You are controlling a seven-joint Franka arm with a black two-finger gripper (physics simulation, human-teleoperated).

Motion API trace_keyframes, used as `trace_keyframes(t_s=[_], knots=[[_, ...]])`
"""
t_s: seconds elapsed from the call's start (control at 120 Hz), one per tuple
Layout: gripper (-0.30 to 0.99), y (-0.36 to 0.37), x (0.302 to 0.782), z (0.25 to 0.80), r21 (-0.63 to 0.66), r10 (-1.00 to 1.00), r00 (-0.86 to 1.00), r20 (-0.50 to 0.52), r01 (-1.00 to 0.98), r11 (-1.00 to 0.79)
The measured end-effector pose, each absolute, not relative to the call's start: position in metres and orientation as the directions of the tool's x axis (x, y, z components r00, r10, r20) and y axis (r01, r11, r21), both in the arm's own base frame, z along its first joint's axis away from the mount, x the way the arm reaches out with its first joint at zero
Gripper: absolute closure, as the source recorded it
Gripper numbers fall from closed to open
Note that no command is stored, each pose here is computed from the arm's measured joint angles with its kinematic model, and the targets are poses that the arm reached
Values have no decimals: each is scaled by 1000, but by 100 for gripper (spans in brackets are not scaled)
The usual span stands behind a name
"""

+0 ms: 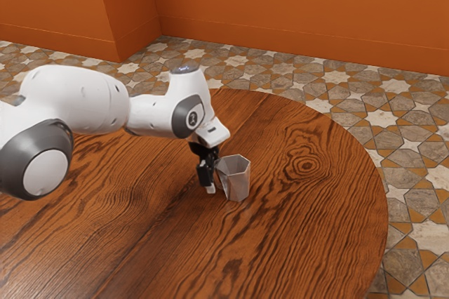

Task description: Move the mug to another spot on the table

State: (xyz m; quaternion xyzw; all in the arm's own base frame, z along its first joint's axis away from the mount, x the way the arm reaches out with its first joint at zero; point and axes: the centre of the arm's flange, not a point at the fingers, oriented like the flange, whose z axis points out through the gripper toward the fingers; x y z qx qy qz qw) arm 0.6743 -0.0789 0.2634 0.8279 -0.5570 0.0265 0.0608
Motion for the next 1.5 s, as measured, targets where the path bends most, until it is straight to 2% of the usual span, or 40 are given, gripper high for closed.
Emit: trace_keyframes(t_s=[0.125,0.192,0.408,0.55,0.625,1.075,1.308,1.5], knots=[[1,-79,675,260,71,-921,370,126,-929,-363],[5,-79,675,260,70,-922,365,131,-931,-359],[31,-76,676,260,64,-925,353,139,-936,-347],[52,-76,676,260,62,-929,343,141,-939,-337],[57,-76,677,260,60,-930,338,141,-941,-333],[64,-68,677,282,20,-928,331,169,-943,-333],[66,-49,643,294,-4,-922,340,187,-938,-346],[68,-24,617,308,-44,-895,371,247,-918,-393]])
